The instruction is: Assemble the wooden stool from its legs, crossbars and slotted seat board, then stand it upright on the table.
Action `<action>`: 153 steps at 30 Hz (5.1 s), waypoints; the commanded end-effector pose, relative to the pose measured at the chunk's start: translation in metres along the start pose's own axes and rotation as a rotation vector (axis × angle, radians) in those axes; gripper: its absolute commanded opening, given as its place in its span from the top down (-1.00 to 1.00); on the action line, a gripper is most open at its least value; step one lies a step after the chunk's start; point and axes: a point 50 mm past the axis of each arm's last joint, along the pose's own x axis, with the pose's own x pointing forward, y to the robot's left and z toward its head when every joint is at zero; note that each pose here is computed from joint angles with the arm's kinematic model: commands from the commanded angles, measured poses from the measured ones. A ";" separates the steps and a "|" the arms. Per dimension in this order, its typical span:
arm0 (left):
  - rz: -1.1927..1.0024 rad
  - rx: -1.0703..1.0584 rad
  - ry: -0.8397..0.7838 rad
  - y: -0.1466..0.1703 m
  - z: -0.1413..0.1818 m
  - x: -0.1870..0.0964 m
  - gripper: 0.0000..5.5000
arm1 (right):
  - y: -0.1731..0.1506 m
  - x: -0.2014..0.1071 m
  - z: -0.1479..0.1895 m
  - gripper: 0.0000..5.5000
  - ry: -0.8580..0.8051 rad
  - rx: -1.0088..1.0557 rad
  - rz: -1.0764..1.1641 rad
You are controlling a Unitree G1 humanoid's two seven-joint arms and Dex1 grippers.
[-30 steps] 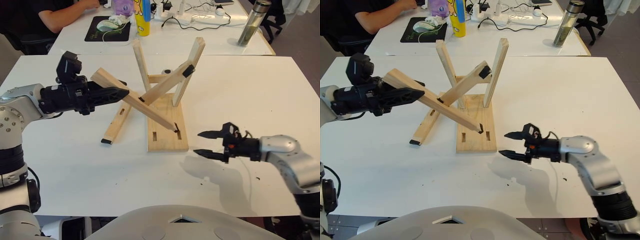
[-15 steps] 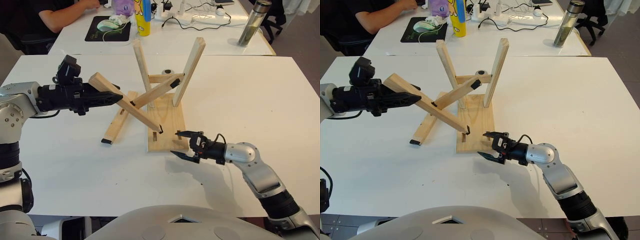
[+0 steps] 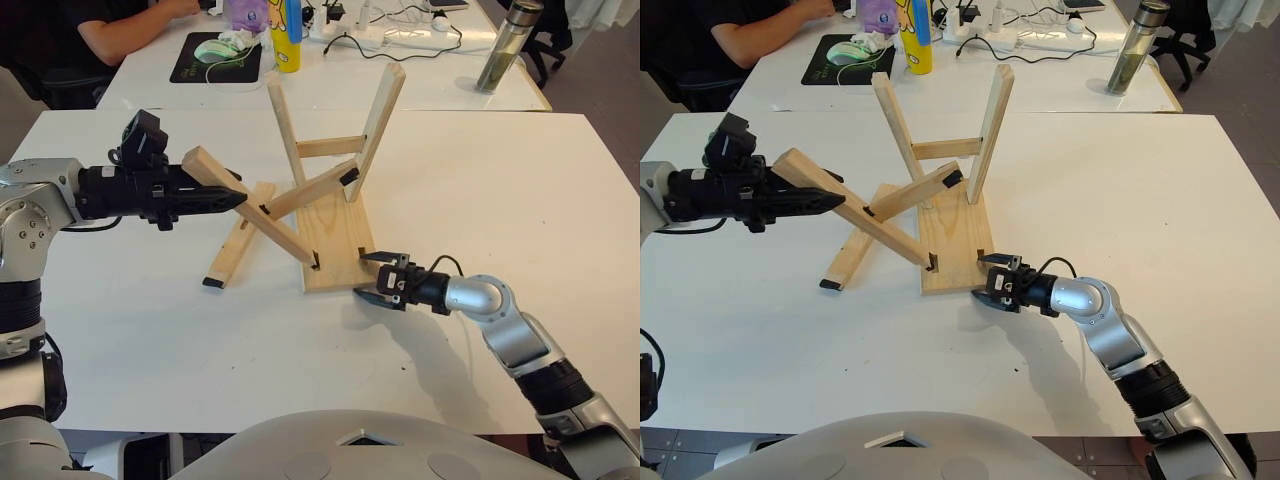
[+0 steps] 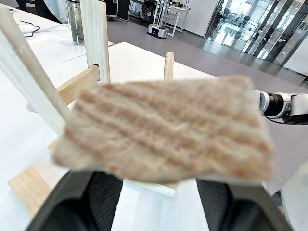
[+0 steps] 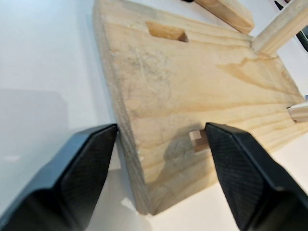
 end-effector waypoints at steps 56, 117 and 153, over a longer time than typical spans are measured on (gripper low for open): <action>-0.197 0.146 0.145 -0.024 -0.020 0.084 0.26 | 0.013 0.007 -0.011 -0.24 0.058 0.173 0.079; -0.065 0.047 -0.576 -0.061 0.068 0.091 0.30 | 0.042 0.045 -0.027 1.00 0.025 0.705 -0.186; 0.101 0.141 -0.148 -0.041 0.009 0.106 0.99 | 0.045 0.049 -0.030 1.00 0.050 0.701 -0.174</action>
